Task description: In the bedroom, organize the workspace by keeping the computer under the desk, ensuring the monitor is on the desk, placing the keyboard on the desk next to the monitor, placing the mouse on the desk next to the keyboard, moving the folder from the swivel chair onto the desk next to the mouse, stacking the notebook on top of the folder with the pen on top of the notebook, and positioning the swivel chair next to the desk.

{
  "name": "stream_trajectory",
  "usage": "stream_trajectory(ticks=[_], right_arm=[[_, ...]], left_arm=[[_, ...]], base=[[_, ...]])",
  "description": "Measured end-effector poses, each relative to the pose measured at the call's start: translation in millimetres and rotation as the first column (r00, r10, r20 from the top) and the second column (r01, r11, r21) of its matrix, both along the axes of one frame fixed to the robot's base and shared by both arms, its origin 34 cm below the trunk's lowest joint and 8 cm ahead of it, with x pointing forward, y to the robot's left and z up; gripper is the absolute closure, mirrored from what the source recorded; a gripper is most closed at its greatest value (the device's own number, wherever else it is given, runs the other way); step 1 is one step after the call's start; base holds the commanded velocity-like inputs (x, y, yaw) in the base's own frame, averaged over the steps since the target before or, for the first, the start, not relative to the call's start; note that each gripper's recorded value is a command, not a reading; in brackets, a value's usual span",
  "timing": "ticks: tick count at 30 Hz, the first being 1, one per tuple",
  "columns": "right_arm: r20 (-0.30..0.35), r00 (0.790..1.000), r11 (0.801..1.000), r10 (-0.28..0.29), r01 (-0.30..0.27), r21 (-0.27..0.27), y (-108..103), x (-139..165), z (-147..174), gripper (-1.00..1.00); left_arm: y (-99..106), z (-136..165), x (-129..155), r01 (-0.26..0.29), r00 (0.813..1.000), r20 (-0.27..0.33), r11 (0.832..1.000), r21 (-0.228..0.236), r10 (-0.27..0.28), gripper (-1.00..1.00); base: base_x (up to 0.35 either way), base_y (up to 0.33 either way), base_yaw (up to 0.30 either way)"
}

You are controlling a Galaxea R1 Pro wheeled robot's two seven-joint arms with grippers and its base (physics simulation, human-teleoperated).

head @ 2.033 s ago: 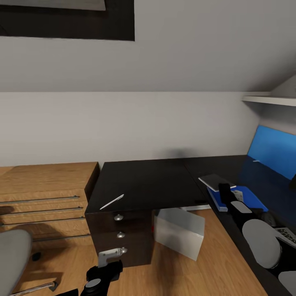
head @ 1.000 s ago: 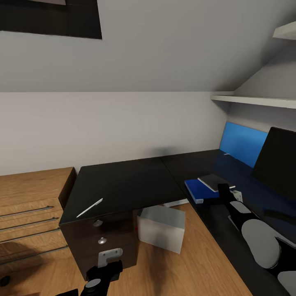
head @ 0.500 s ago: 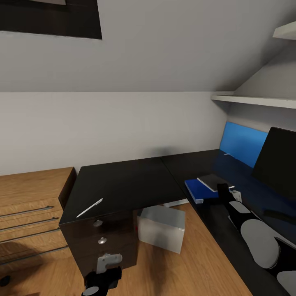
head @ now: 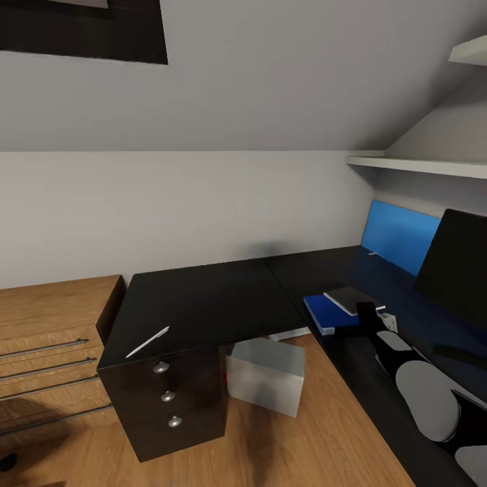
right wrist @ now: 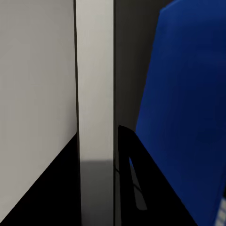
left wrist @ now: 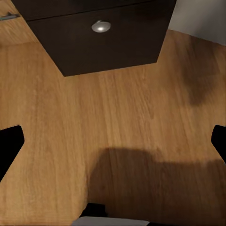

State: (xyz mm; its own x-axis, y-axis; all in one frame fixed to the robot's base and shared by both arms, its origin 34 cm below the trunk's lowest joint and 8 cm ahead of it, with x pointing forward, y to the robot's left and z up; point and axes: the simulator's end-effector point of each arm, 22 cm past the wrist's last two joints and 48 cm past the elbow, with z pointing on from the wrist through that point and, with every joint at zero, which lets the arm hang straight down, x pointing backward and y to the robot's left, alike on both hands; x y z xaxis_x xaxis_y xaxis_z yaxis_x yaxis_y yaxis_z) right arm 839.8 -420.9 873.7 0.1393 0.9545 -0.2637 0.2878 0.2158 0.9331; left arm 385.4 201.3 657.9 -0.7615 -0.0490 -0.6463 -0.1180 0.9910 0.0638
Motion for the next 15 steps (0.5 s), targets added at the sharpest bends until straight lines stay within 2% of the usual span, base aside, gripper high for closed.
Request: stream_trajectory(ticks=[4, 9, 15], right_arm=[[0.000, 1.000, 1.000, 0.001, -0.001, 0.001, 1.0, 0.1, -0.3, 1.00], [-0.001, 1.000, 1.000, 0.003, -0.003, 0.001, 2.2, 0.2, -0.7, 1.00], [0.000, 1.000, 1.000, 0.002, -0.002, 0.001, 1.5, 0.0, 0.0, 1.00]], left_arm=[[3.0, -2.2, -2.0, -0.002, 1.000, 0.005, 1.000, 0.002, 0.002, -1.00], [13.0, -6.1, 2.6, -0.009, 1.000, 0.019, 1.000, 0.029, 0.008, -1.00], [15.4, -7.4, 3.9, -0.010, 1.000, 0.024, 0.999, 0.038, 0.009, -1.00]], base=[[0.000, 0.000, 0.000], [0.008, 0.000, 0.000], [0.157, 0.000, 0.000]])
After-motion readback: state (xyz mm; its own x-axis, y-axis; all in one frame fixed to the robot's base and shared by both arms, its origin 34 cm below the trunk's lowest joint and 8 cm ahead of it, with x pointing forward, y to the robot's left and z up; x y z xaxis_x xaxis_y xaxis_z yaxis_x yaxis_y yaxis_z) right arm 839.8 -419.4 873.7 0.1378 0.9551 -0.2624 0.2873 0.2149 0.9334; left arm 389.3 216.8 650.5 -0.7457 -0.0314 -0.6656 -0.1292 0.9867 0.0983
